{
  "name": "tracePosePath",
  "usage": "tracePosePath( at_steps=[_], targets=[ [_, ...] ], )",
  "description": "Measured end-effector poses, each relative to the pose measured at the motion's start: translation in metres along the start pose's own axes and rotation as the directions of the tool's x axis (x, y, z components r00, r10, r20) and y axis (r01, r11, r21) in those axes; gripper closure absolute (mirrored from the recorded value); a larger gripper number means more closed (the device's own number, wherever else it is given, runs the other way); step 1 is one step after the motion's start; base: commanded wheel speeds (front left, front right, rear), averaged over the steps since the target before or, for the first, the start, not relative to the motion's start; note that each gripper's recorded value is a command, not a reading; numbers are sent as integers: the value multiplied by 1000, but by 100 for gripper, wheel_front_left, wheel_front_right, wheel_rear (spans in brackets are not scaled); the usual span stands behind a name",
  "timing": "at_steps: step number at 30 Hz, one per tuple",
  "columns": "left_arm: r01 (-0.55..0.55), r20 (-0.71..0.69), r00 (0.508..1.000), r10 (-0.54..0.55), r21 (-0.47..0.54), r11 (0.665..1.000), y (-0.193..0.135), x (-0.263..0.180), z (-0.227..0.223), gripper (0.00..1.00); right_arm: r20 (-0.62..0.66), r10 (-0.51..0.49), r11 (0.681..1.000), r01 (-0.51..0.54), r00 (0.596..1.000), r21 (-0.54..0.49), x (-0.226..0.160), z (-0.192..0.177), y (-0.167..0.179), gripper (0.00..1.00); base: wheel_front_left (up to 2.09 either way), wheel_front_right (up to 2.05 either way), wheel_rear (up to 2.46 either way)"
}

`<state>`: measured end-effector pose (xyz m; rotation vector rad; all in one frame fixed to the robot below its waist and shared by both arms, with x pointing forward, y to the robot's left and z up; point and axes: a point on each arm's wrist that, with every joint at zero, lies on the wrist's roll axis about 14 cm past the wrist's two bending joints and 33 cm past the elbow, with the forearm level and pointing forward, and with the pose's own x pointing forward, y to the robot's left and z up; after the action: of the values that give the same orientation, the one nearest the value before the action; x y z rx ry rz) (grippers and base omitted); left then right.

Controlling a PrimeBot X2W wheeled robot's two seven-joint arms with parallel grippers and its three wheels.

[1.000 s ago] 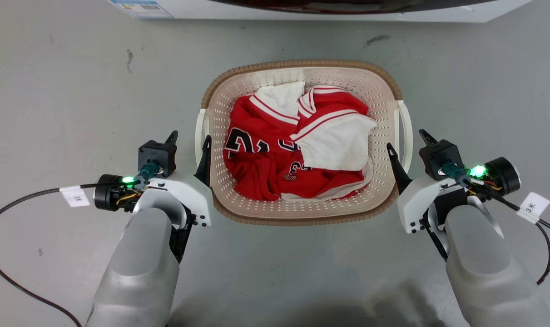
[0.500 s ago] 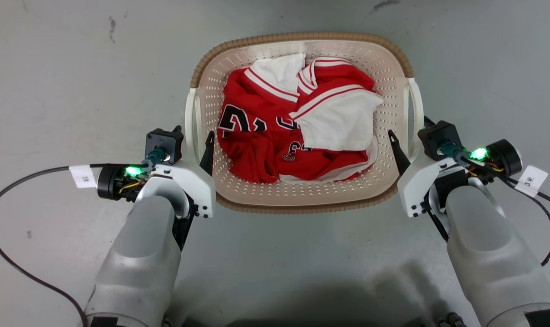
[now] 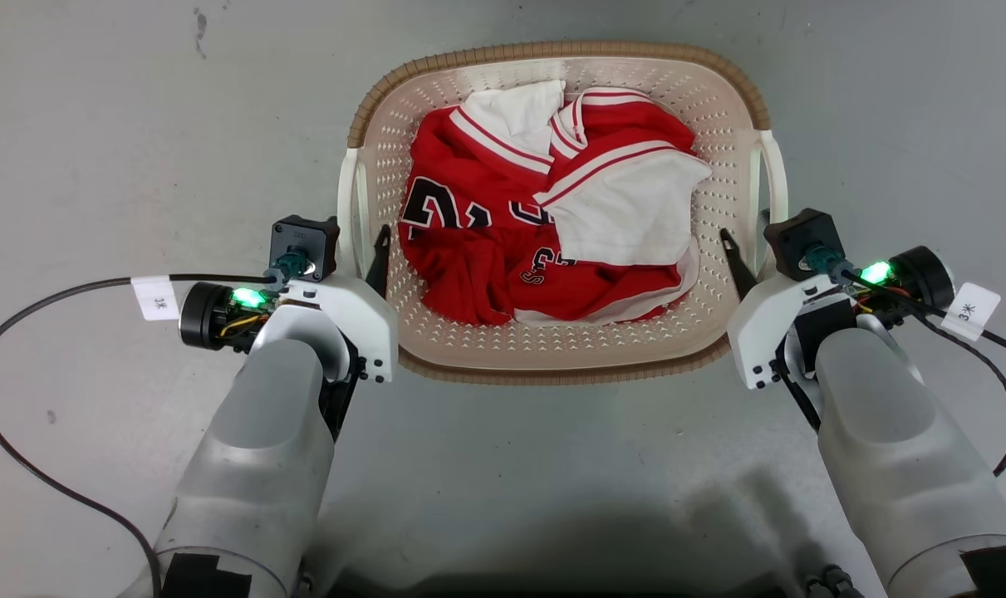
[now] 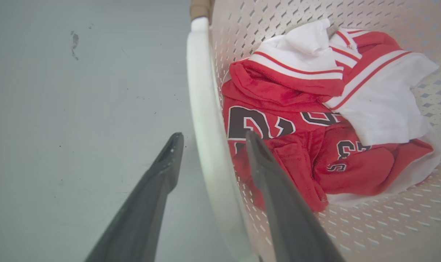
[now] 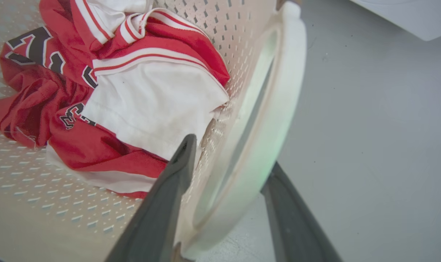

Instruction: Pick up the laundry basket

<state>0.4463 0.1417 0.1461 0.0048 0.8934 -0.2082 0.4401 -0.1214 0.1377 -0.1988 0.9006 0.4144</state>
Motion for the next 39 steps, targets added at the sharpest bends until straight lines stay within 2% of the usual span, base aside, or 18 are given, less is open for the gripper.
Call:
tracePosePath(
  at_steps=[13,39],
  targets=[
    [9,11,1000,-9,-11,1000,-6,-20,13,100,28,3,1000,-2,1000,-16,-20,19,3,100,0,0,0],
    [13,73,997,-12,-7,1000,-23,-115,40,100,112,-20,998,26,993,-51,-121,58,17,100,0,0,0]
  ],
)
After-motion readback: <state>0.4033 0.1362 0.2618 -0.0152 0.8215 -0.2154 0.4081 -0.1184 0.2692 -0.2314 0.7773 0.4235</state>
